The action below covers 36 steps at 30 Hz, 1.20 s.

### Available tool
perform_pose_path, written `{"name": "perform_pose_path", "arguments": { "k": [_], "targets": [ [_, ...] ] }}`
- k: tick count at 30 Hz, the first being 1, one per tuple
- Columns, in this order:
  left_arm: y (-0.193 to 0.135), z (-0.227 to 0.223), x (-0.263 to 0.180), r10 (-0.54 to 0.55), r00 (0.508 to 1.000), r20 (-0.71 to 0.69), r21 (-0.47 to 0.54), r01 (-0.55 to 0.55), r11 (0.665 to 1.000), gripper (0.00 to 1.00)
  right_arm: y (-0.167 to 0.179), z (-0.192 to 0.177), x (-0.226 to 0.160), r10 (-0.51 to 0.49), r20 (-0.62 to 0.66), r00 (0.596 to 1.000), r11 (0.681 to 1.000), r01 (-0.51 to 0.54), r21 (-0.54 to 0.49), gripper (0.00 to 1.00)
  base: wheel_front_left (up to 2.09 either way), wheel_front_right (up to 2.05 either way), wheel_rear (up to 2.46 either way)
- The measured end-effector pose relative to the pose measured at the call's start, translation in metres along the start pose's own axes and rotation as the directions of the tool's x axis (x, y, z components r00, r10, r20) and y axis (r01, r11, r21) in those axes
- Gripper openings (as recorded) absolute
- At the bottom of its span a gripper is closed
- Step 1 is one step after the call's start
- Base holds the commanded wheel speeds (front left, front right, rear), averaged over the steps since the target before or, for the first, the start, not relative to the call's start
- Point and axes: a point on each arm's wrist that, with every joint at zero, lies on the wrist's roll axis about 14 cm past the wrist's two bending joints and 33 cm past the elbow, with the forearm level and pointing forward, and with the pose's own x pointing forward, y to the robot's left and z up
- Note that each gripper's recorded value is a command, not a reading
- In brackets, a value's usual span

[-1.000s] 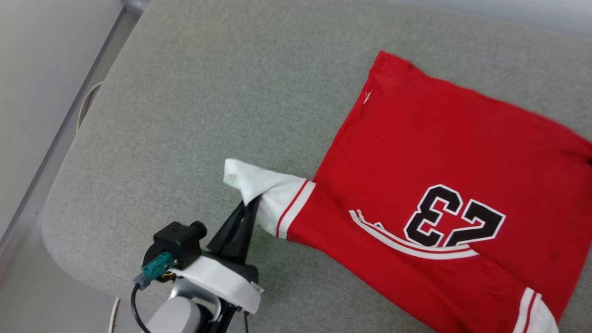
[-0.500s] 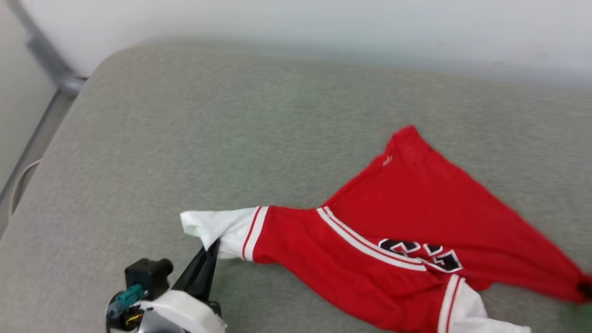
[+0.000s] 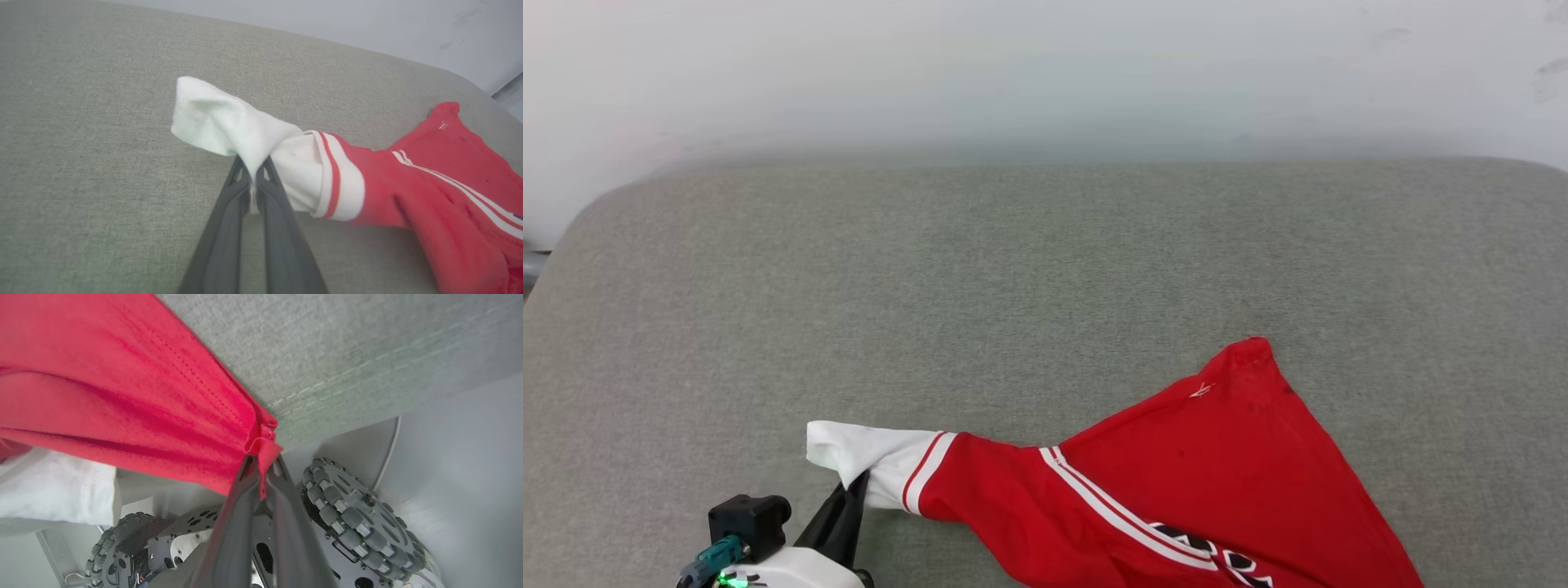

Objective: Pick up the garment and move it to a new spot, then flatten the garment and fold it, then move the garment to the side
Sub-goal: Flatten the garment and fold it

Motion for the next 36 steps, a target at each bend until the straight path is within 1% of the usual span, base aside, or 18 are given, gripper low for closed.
{"name": "perform_pose_path", "arguments": {
  "k": [1,2,3,5,7,9,11,13,14,16,19,20,22,24,26,29,32,36],
  "targets": [
    [-0.002,0.001,0.001,-0.008,1.000,0.002,0.002,0.008,1.000,0.00,0.003,-0.004,0.002,0.023,0.008,1.000,0.999,-0.023,0.027,0.01,0.00,0.00,0.00],
    [-0.004,0.002,0.002,-0.015,1.000,-0.001,0.004,0.015,1.000,0.00,0.006,-0.005,0.003,0.040,0.026,0.999,0.998,-0.041,0.049,0.47,0.00,0.00,0.00],
    [-0.006,0.001,0.003,-0.021,1.000,-0.005,0.006,0.021,1.000,0.00,0.008,-0.003,0.005,0.048,0.053,0.997,0.997,-0.051,0.059,1.00,0.00,0.00,0.00],
    [-0.009,0.001,0.003,-0.030,1.000,-0.007,0.006,0.030,1.000,0.00,0.017,0.015,0.005,0.066,0.152,0.986,0.996,-0.074,0.046,1.00,0.00,0.00,0.00],
    [-0.011,0.001,0.002,-0.034,0.999,-0.006,0.006,0.034,0.999,0.00,0.032,0.044,0.004,0.094,0.273,0.957,0.995,-0.097,-0.002,1.00,0.00,0.00,0.00],
    [-0.012,0.003,0.002,-0.037,0.999,-0.002,0.003,0.037,0.999,0.00,0.047,0.079,-0.002,0.127,0.409,0.904,0.992,-0.114,-0.055,1.00,0.00,0.00,0.00],
    [-0.014,0.007,0.003,-0.041,0.999,0.012,0.007,0.041,0.999,0.00,0.062,0.110,-0.009,0.166,0.511,0.843,0.984,-0.111,-0.137,1.00,0.00,0.00,0.00],
    [-0.017,0.014,0.005,-0.049,0.998,0.032,0.007,0.049,0.999,0.00,0.080,0.135,-0.013,0.219,0.577,0.787,0.971,-0.117,-0.208,1.00,0.00,0.00,0.00],
    [-0.018,0.016,0.006,-0.051,0.998,0.040,0.009,0.051,0.999,0.00,0.089,0.145,-0.012,0.245,0.591,0.769,0.962,-0.119,-0.244,1.00,0.00,0.00,0.00],
    [-0.021,0.021,0.008,-0.056,0.997,0.054,0.011,0.055,0.998,0.00,0.108,0.159,-0.005,0.293,0.586,0.755,0.943,-0.127,-0.307,1.00,0.00,0.00,0.00],
    [-0.024,0.030,0.013,-0.064,0.994,0.084,0.007,0.064,0.998,0.00,0.140,0.172,0.010,0.366,0.529,0.766,0.900,-0.147,-0.410,1.00,0.00,0.00,0.00],
    [-0.024,0.032,0.014,-0.062,0.994,0.090,0.005,0.062,0.998,0.00,0.150,0.176,0.015,0.385,0.498,0.777,0.884,-0.156,-0.441,1.00,0.00,0.00,0.00],
    [-0.026,0.034,0.015,-0.063,0.993,0.103,0.004,0.063,0.998,0.00,0.168,0.176,0.030,0.404,0.401,0.822,0.854,-0.182,-0.488,1.00,0.00,0.00,0.00],
    [-0.028,0.035,0.019,-0.068,0.992,0.106,-0.008,0.069,0.998,0.00,0.178,0.171,0.046,0.392,0.282,0.876,0.822,-0.195,-0.535,1.00,0.00,0.00,0.00],
    [-0.028,0.036,0.023,-0.068,0.991,0.113,-0.012,0.070,0.997,0.00,0.188,0.173,0.056,0.375,0.191,0.907,0.790,-0.205,-0.577,1.00,0.00,0.00,0.00],
    [-0.027,0.033,0.029,-0.065,0.992,0.110,-0.023,0.068,0.997,0.00,0.206,0.177,0.068,0.354,0.089,0.931,0.746,-0.224,-0.627,1.00,0.00,0.00,0.00],
    [-0.025,0.033,0.035,-0.063,0.992,0.113,-0.024,0.066,0.998,0.00,0.213,0.174,0.081,0.312,0.002,0.950,0.712,-0.233,-0.663,1.00,0.00,0.00,0.00],
    [-0.021,0.033,0.043,-0.056,0.991,0.118,-0.029,0.060,0.998,0.00,0.223,0.171,0.099,0.281,-0.060,0.958,0.674,-0.242,-0.698,1.00,0.00,0.00,0.00]
  ]
}}
